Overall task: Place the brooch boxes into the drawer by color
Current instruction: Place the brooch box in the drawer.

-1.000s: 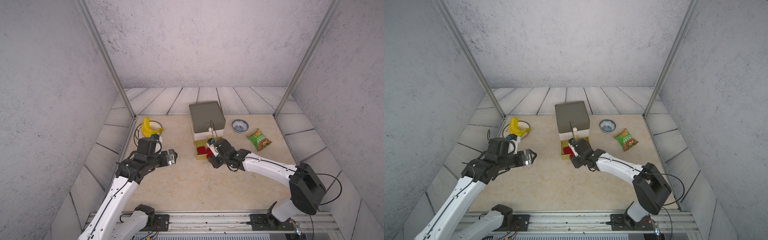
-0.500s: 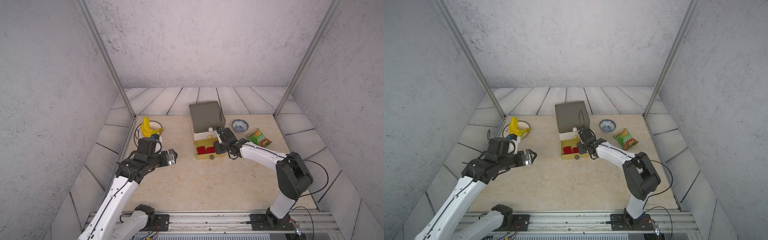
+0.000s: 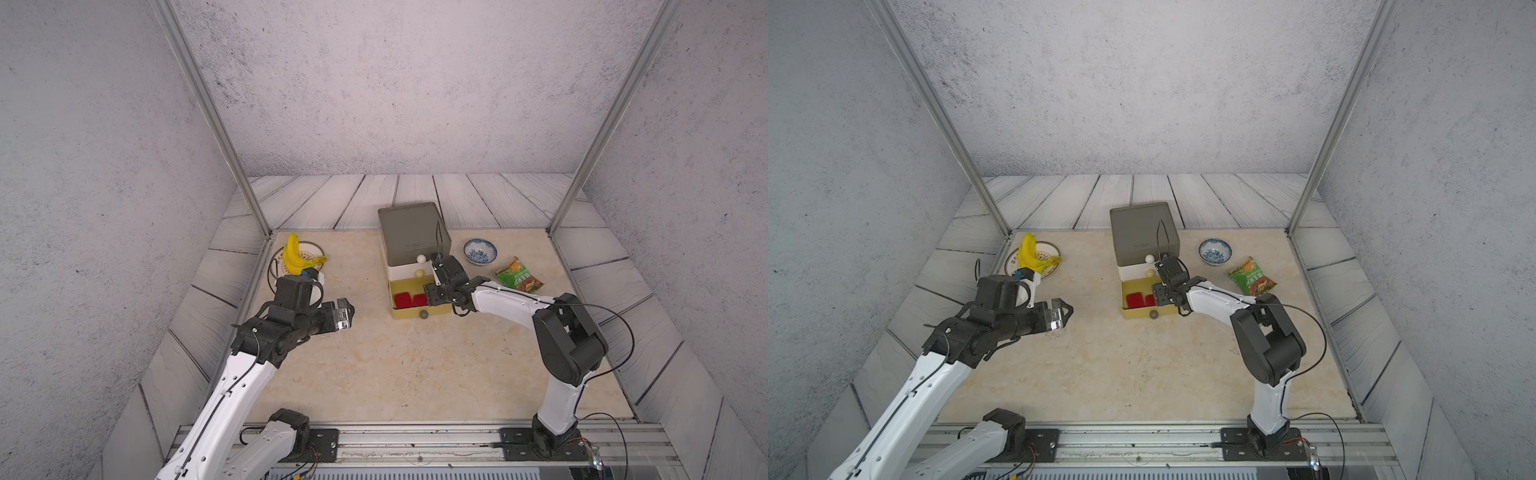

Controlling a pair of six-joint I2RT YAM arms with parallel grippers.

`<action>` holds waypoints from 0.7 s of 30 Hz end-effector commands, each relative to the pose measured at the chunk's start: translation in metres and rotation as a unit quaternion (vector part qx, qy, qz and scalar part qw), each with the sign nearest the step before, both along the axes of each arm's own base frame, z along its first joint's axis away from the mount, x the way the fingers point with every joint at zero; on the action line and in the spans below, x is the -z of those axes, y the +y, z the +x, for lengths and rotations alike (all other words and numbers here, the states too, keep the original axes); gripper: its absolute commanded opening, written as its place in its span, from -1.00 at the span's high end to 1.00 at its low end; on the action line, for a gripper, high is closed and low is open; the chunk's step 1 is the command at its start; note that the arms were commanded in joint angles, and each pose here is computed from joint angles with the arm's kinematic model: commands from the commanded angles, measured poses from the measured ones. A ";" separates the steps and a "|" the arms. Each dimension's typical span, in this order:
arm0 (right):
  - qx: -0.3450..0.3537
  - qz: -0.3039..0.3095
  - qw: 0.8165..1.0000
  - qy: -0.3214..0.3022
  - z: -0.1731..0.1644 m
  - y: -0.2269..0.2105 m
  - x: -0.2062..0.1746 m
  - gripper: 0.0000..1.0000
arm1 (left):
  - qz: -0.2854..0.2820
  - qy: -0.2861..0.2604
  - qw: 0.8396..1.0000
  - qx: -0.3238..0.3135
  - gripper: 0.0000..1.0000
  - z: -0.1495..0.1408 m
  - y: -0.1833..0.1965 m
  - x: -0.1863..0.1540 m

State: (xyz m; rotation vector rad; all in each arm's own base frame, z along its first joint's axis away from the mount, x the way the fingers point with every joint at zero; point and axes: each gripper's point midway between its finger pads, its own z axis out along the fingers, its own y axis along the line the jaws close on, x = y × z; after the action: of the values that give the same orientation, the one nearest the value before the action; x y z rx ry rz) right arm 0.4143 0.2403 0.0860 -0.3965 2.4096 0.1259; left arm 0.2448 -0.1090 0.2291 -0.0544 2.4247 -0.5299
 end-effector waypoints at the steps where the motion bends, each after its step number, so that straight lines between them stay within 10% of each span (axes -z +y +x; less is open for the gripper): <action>1: 0.012 0.005 0.999 -0.034 0.012 -0.001 -0.022 -0.51 | 0.009 -0.007 1.000 0.005 -0.96 0.000 0.001 -0.004; 11: 0.000 0.027 0.999 -0.033 -0.023 -0.016 -0.044 -0.43 | 0.007 -0.008 1.000 0.005 -0.96 0.000 0.000 -0.005; 17: -0.010 0.055 0.998 0.019 -0.046 -0.012 -0.031 0.90 | 0.002 -0.008 1.000 0.005 -0.96 0.001 -0.001 -0.004; 21: -0.003 0.073 0.996 0.043 -0.045 -0.004 -0.015 1.00 | 0.001 -0.010 1.000 0.005 -0.96 0.000 -0.001 -0.007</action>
State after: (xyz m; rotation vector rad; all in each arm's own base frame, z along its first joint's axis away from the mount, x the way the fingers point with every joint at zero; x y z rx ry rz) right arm 0.3758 0.2327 0.1211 -0.3625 2.3915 0.2772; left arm 0.2452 -0.1083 0.2291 -0.0573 2.4235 -0.5245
